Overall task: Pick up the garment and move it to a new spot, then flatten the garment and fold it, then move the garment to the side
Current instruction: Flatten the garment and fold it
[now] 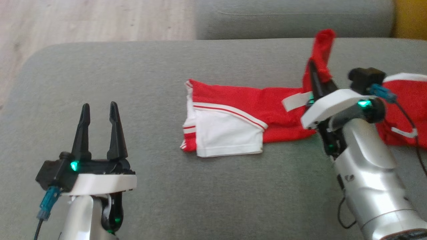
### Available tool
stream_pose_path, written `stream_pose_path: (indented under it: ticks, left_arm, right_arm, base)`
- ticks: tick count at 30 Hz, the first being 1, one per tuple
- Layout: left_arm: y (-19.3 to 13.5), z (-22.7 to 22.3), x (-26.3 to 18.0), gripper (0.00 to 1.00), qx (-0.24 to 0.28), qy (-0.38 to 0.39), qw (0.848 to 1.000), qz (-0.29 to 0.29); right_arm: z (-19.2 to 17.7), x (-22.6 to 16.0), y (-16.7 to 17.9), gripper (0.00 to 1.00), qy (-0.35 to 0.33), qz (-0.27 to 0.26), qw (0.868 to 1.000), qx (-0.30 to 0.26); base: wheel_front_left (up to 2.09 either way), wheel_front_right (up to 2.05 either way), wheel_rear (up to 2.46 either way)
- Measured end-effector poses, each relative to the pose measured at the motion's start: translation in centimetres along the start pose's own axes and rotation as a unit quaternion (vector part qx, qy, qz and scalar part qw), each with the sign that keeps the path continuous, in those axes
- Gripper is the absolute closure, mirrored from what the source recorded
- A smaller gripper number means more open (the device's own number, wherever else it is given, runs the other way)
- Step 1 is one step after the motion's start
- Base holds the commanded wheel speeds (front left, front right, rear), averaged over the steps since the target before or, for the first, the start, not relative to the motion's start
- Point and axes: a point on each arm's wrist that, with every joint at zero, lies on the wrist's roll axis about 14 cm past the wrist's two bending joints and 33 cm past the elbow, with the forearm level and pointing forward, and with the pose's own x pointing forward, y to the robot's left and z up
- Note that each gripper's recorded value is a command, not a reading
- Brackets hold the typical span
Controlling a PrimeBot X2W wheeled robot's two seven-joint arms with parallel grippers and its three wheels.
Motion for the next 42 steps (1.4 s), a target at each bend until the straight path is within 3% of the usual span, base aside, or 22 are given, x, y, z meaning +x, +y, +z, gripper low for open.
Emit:
stream_pose_path:
  ticks: [6, 11, 25, 26, 27, 34, 42]
  left_arm:
    - [1.9, 0.7, -1.6, 0.00, 0.010, -0.004, 1.000, 0.029]
    - [3.1, 0.7, -2.6, 0.00, 0.017, 0.001, 0.999, 0.047]
    - [6.5, 1.2, -6.1, 0.00, 0.034, 0.013, 0.993, 0.109]
    - [6.7, 1.1, -6.3, 0.00, 0.035, 0.016, 0.993, 0.113]
    - [7.0, 1.1, -6.6, 0.00, 0.037, 0.017, 0.992, 0.118]
    - [7.3, 1.6, -6.9, 0.00, 0.038, 0.011, 0.992, 0.124]
    - [6.0, 2.1, -5.7, 0.00, 0.039, -0.002, 0.994, 0.098]
  right_arm:
    - [-1.8, 1.5, 7.2, 1.00, 0.029, 0.098, 0.995, 0.020]
    - [-4.0, 2.2, 10.8, 1.00, 0.063, 0.143, 0.987, 0.027]
    - [-11.3, 3.4, 18.1, 1.00, 0.156, 0.223, 0.962, 0.032]
    - [-11.7, 3.4, 18.3, 0.20, 0.161, 0.227, 0.960, 0.028]
    - [-12.0, 3.4, 18.7, 0.00, 0.163, 0.231, 0.959, 0.025]
    - [-10.3, 2.9, 20.7, 0.00, 0.138, 0.255, 0.956, 0.052]
    - [-5.7, 2.9, 19.3, 0.00, 0.079, 0.238, 0.966, 0.056]
  base:
    - [0.00, 0.00, 0.00]
    - [0.00, 0.00, 0.00]
    - [0.00, 0.00, 0.00]
    - [0.00, 0.00, 0.00]
    - [0.00, 0.00, 0.00]
    - [0.00, 0.00, 0.00]
    - [0.00, 0.00, 0.00]
